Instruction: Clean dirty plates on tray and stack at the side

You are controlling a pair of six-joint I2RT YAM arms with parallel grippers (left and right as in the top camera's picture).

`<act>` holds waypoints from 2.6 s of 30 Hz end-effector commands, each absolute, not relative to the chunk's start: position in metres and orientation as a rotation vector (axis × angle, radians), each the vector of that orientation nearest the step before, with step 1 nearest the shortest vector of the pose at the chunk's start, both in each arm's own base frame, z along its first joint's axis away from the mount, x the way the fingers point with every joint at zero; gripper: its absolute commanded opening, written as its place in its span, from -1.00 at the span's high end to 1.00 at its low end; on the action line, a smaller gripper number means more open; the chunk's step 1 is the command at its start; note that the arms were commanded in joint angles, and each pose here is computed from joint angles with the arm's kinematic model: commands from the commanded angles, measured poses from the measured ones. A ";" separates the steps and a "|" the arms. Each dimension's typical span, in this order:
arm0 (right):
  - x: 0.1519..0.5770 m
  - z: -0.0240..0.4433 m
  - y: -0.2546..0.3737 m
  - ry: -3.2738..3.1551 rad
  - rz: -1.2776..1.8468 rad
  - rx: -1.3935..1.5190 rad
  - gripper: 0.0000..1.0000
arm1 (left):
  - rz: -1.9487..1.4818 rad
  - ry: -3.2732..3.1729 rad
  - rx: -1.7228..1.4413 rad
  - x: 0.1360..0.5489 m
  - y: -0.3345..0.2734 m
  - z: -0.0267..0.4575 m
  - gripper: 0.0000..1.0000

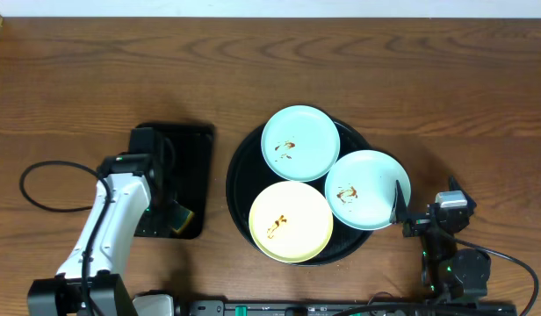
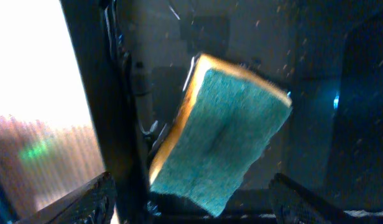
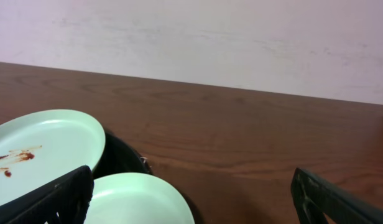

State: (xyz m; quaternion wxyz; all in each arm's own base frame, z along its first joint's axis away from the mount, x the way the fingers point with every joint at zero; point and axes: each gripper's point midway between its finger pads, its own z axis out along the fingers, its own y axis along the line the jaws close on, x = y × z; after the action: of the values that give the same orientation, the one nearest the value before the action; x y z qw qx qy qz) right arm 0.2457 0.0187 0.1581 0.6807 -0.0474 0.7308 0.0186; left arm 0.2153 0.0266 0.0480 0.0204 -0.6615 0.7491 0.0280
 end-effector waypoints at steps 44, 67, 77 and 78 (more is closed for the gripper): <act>0.245 0.157 0.021 1.640 0.039 -0.124 -0.99 | 0.145 2.808 -1.045 0.279 0.056 0.016 0.84; 0.245 0.157 0.021 1.640 0.039 -0.124 -0.99 | -0.229 2.862 0.168 0.315 0.002 0.022 0.85; 0.245 0.157 0.021 1.640 0.039 -0.124 -0.99 | -0.237 2.874 0.068 0.315 0.002 0.022 -0.69; 0.245 0.157 0.021 1.640 0.039 -0.124 -0.99 | -0.233 2.876 0.053 0.314 0.003 0.022 -0.70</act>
State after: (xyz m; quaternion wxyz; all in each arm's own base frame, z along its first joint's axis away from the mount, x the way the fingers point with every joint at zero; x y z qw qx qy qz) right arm 0.2457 0.0187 0.1580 0.6806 -0.0474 0.7309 0.0186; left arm 0.3084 0.0045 0.0169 0.1212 0.0253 0.9895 -0.0740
